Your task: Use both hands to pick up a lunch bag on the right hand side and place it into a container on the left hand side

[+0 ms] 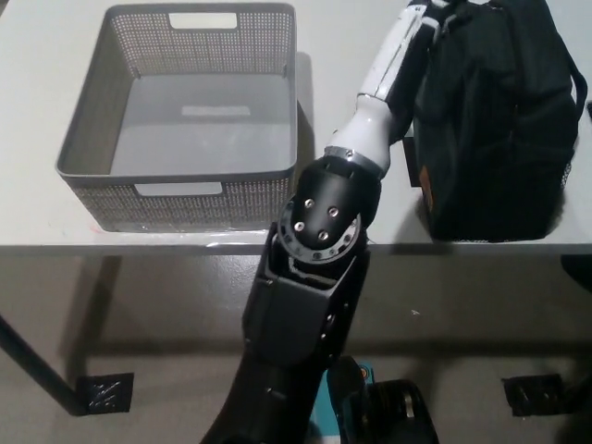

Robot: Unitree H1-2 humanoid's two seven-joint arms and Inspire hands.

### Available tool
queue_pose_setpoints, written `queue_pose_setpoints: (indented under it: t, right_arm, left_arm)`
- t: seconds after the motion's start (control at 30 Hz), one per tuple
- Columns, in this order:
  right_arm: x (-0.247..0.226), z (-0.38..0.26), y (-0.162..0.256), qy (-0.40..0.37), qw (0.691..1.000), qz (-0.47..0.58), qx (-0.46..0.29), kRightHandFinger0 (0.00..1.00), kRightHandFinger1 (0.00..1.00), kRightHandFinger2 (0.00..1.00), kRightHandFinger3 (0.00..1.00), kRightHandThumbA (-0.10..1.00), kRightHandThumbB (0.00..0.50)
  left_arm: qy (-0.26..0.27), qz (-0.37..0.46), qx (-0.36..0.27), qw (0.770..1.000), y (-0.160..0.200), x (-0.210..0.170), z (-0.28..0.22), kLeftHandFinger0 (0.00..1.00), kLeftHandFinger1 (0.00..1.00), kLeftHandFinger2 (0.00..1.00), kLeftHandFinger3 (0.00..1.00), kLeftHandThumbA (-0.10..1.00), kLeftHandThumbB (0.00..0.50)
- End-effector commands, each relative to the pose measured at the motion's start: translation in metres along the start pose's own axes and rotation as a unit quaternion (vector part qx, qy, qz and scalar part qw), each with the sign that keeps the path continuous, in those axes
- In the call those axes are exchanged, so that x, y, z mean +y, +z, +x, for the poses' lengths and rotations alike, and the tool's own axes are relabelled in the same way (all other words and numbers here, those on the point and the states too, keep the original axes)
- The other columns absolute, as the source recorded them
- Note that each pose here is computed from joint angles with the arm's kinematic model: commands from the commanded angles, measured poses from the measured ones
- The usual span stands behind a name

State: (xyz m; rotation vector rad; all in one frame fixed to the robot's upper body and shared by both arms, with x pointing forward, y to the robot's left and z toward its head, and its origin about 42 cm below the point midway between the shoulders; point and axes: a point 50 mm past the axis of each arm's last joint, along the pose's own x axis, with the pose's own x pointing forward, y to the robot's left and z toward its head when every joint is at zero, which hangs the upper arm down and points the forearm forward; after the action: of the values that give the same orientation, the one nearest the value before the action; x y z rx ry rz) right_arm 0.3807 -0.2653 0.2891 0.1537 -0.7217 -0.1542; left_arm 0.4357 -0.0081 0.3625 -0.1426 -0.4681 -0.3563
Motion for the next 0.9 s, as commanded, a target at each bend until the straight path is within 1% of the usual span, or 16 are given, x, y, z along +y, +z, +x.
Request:
queue_pose_setpoints:
  t: [0.0,0.03,0.17,0.2,0.23,0.3,0.33,0.37,0.4,0.57,0.67,0.7,0.77,0.8,0.87]
  right_arm:
    - [0.026,0.018,0.000,0.012,1.000,0.013,-0.012,1.00,1.00,1.00,1.00,1.00,0.221]
    - [0.028,0.017,-0.002,0.015,1.000,0.013,-0.009,1.00,1.00,1.00,1.00,1.00,0.214]
    - [0.030,0.019,-0.009,0.017,1.000,0.019,0.000,1.00,1.00,1.00,1.00,1.00,0.218]
    - [0.030,0.019,-0.010,0.017,1.000,0.019,0.001,1.00,1.00,1.00,1.00,1.00,0.205]
    - [0.031,0.019,-0.013,0.017,1.000,0.021,0.003,1.00,1.00,1.00,1.00,1.00,0.227]
    - [0.032,0.018,-0.016,0.019,1.000,0.022,0.007,1.00,1.00,1.00,1.00,1.00,0.227]
    - [0.033,0.018,-0.016,0.020,1.000,0.023,0.009,1.00,1.00,1.00,1.00,1.00,0.218]
    - [0.033,0.016,-0.016,0.021,0.999,0.026,0.010,1.00,1.00,1.00,1.00,1.00,0.205]
    - [0.033,0.016,-0.016,0.021,0.999,0.027,0.010,1.00,1.00,1.00,1.00,1.00,0.203]
    - [0.032,0.015,-0.016,0.017,0.999,0.035,0.017,1.00,1.00,1.00,1.00,1.00,0.210]
    - [0.031,0.015,-0.016,0.019,0.999,0.030,0.017,1.00,1.00,1.00,1.00,1.00,0.226]
    - [0.029,0.016,-0.016,0.020,0.999,0.031,0.016,1.00,1.00,1.00,1.00,1.00,0.236]
    - [0.023,0.018,-0.013,0.018,0.999,0.026,0.009,1.00,1.00,1.00,1.00,1.00,0.224]
    - [0.020,0.020,-0.010,0.017,1.000,0.022,0.006,1.00,1.00,1.00,1.00,1.00,0.237]
    - [0.016,0.025,-0.005,0.018,1.000,0.013,0.000,1.00,1.00,1.00,1.00,1.00,0.221]
  left_arm:
    - [0.060,-0.026,-0.056,0.996,0.015,0.000,0.013,1.00,1.00,1.00,1.00,1.00,0.376]
    - [0.069,-0.025,-0.054,0.996,0.011,0.004,0.014,1.00,1.00,1.00,1.00,1.00,0.378]
    - [0.088,-0.017,-0.041,0.995,-0.002,0.010,0.016,1.00,1.00,1.00,1.00,1.00,0.372]
    - [0.089,-0.016,-0.040,0.995,-0.003,0.011,0.015,1.00,1.00,1.00,1.00,1.00,0.358]
    - [0.088,-0.022,-0.029,0.995,-0.009,0.010,0.014,1.00,1.00,1.00,1.00,1.00,0.406]
    - [0.087,-0.026,-0.015,0.996,-0.016,0.008,0.013,1.00,1.00,1.00,1.00,1.00,0.416]
    - [0.086,-0.024,-0.010,0.996,-0.019,0.007,0.013,1.00,1.00,1.00,1.00,1.00,0.418]
    - [0.082,-0.020,-0.002,0.996,-0.025,0.005,0.014,1.00,1.00,1.00,1.00,1.00,0.415]
    - [0.079,-0.017,0.001,0.997,-0.029,0.004,0.015,1.00,1.00,1.00,1.00,1.00,0.406]
    - [0.072,-0.010,0.014,0.997,-0.041,-0.003,0.017,1.00,1.00,1.00,1.00,1.00,0.399]
    - [0.070,-0.010,0.023,0.997,-0.046,-0.003,0.017,1.00,1.00,1.00,1.00,1.00,0.409]
    - [0.067,-0.007,0.028,0.997,-0.048,-0.003,0.017,1.00,1.00,1.00,1.00,1.00,0.405]
    - [0.061,0.001,0.035,0.998,-0.052,-0.003,0.018,1.00,1.00,1.00,1.00,1.00,0.390]
    - [0.059,0.004,0.039,0.998,-0.054,-0.003,0.018,1.00,1.00,1.00,1.00,1.00,0.388]
    - [0.063,0.014,0.046,0.997,-0.060,0.004,0.018,1.00,1.00,1.00,1.00,1.00,0.374]
